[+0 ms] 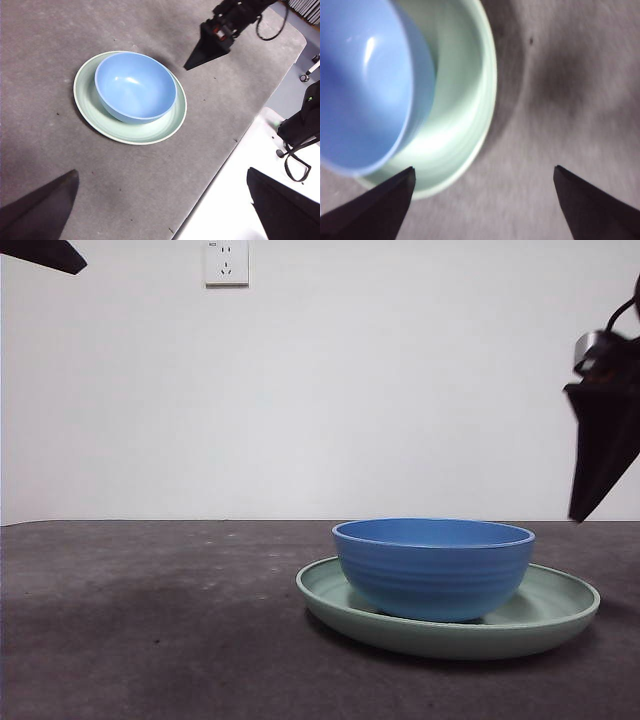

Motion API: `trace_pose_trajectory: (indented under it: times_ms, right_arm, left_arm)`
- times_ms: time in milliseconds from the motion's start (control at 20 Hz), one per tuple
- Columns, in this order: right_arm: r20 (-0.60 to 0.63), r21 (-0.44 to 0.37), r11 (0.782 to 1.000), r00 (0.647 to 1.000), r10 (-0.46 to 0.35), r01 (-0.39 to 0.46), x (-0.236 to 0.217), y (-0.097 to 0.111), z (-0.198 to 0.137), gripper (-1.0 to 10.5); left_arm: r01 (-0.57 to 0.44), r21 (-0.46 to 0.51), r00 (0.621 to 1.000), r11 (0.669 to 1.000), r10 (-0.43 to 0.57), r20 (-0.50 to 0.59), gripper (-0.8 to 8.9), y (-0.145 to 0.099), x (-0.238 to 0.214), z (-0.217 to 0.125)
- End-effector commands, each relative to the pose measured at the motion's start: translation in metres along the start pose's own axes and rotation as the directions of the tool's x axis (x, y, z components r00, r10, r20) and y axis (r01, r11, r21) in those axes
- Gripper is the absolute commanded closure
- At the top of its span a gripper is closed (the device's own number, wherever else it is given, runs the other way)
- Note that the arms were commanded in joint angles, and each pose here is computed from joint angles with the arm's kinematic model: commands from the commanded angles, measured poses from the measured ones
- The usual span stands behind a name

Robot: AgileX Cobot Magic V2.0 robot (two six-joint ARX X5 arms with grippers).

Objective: Pick up the blue bowl, put it on the green plate, put it on desk

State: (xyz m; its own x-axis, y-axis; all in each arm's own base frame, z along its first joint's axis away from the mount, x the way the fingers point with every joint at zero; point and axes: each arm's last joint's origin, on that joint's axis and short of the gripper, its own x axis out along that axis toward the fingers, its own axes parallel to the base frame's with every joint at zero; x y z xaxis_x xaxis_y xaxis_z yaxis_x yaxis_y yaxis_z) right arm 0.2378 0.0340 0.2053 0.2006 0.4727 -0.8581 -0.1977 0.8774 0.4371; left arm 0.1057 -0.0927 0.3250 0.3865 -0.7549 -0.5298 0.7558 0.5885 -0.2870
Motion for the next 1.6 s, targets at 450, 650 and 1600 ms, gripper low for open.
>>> trace_pose_trajectory:
  times_ms: [450,650,1600]
  right_arm:
    - [0.025,-0.053,0.999,1.0,0.008,-0.006,0.033,-0.009,0.023,6.1]
    - [0.016,-0.06,0.998,1.0,0.018,-0.017,0.048,-0.005,0.027,6.8]
    - [-0.027,0.026,0.998,0.998,0.062,-0.061,0.063,-0.007,0.031,9.4]
  left_arm:
    - [0.012,0.006,1.0,1.0,-0.012,0.012,0.95,-0.002,-0.001,0.003]
    - [0.012,0.008,1.0,1.0,-0.012,0.016,0.95,-0.002,-0.001,0.004]
    - [0.012,0.003,1.0,1.0,-0.012,0.012,0.95,-0.002,-0.001,0.003]
